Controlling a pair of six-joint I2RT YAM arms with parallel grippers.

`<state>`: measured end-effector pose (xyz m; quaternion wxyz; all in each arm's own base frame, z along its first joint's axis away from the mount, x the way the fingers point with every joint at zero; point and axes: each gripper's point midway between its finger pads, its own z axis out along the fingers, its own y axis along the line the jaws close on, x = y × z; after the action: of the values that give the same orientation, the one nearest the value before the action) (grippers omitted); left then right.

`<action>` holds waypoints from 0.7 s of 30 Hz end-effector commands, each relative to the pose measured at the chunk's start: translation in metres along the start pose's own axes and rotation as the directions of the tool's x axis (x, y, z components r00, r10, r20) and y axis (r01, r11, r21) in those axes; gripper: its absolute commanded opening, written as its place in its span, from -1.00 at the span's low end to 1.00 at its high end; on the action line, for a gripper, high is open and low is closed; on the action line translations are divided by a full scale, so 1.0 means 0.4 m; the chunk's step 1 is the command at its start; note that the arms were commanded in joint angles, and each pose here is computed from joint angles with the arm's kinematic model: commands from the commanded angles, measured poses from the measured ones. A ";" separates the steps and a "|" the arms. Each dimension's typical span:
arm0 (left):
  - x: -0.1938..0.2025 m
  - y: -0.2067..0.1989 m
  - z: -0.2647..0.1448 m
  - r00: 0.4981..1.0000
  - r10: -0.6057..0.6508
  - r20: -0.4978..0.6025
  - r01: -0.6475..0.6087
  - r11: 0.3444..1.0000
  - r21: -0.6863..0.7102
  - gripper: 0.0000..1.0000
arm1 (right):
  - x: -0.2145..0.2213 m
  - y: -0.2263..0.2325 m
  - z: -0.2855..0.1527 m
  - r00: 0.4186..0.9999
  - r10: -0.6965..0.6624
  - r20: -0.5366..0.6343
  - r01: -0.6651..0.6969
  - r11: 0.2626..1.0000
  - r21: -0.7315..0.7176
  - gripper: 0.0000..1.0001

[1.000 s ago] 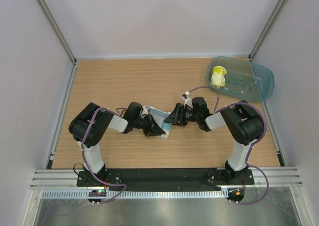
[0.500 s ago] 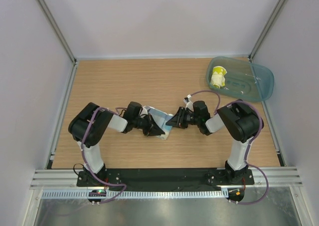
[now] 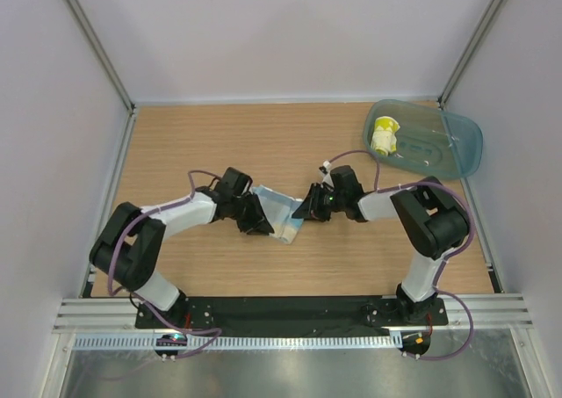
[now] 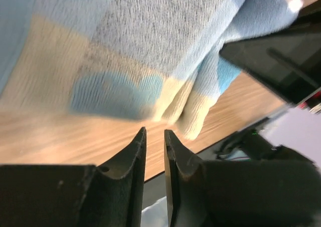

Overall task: Roll the towels
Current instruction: Roll the towel

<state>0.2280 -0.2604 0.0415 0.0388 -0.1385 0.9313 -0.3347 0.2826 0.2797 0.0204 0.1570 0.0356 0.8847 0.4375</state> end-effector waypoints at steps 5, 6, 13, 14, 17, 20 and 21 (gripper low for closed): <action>-0.004 -0.062 -0.125 0.882 0.426 0.204 -0.355 0.883 -0.308 -0.56 | 0.021 -0.024 -0.027 0.999 0.004 -0.050 0.007 0.979 0.202 -0.67; 0.001 -0.082 -0.131 0.857 0.464 0.222 -0.386 0.866 -0.318 -0.54 | 0.037 -0.035 -0.037 0.997 0.026 -0.074 -0.007 0.971 0.238 -0.67; 0.077 -0.203 -0.102 0.648 0.726 0.232 -0.615 0.678 -0.404 -0.49 | 0.044 0.011 -0.048 0.993 0.004 -0.114 0.029 0.959 0.282 -0.69; 0.084 -0.206 -0.091 0.633 0.742 0.221 -0.629 0.659 -0.411 -0.49 | 0.038 0.019 -0.049 0.994 0.000 -0.111 0.032 0.959 0.281 -0.69; 0.110 -0.205 -0.044 0.591 0.787 0.176 -0.669 0.600 -0.438 -0.49 | 0.038 0.026 -0.053 0.993 -0.001 -0.116 0.035 0.956 0.290 -0.70; 0.121 -0.187 -0.004 0.568 0.812 0.137 -0.673 0.554 -0.491 -0.46 | 0.045 0.027 -0.057 0.992 -0.002 -0.128 0.040 0.955 0.293 -0.71; 0.120 -0.177 0.005 0.569 0.813 0.125 -0.665 0.544 -0.512 -0.45 | 0.048 0.027 -0.058 0.991 0.001 -0.131 0.038 0.955 0.296 -0.71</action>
<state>0.1876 -0.3340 0.0891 0.2857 0.2048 0.9299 -0.1086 0.2584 0.2754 0.0258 0.0903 0.0322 0.9454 0.3114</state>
